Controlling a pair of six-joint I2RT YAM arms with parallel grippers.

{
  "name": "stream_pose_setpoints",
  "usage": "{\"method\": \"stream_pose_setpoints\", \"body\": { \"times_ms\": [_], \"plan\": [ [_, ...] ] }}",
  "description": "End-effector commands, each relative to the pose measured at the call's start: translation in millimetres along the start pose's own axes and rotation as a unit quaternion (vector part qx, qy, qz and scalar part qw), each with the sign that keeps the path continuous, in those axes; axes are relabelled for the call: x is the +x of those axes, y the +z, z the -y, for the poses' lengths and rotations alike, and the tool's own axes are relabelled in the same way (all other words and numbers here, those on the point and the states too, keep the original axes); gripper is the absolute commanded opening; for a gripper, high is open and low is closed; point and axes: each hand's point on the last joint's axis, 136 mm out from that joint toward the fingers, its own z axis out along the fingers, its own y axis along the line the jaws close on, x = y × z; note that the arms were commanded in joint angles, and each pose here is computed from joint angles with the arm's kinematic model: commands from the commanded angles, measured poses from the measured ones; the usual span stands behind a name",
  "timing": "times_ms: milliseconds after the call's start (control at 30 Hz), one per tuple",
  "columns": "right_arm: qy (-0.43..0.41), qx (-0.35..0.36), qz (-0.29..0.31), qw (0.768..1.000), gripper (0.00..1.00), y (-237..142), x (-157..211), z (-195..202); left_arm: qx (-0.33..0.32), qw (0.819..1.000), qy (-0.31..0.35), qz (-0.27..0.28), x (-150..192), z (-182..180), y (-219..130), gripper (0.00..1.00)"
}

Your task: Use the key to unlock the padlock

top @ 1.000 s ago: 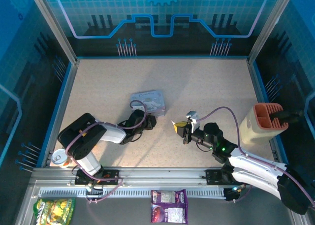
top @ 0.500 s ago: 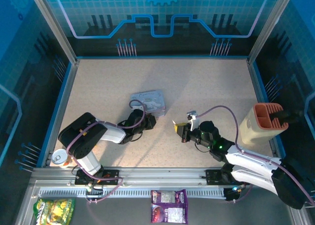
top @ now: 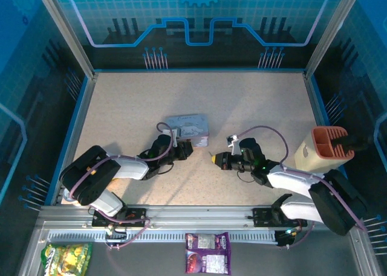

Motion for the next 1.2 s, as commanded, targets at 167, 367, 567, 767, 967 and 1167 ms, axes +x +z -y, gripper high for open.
{"method": "stream_pose_setpoints", "body": {
  "times_ms": [167,367,567,767,967,1167],
  "plan": [
    [0.040,-0.104,-0.029,0.993,0.00,19,-3,-32,0.108,0.994,-0.006,0.019,-20,46,-6,0.09],
    [0.032,-0.119,-0.035,0.992,0.00,25,-2,-32,0.125,0.992,-0.021,0.005,-17,50,-5,0.09],
    [0.045,-0.140,-0.044,0.988,0.00,31,-3,-32,0.129,0.991,-0.033,0.001,-17,52,-8,0.09],
    [0.045,-0.151,-0.050,0.986,0.00,32,-4,-35,0.131,0.991,-0.032,-0.002,-15,53,-9,0.09],
    [0.052,-0.147,-0.050,0.987,0.00,30,-5,-30,0.149,0.988,-0.036,0.003,-19,59,-11,0.08],
    [0.074,-0.176,-0.044,0.981,0.00,30,-10,-31,0.160,0.986,-0.034,0.001,-21,62,-11,0.08]
  ]
}}
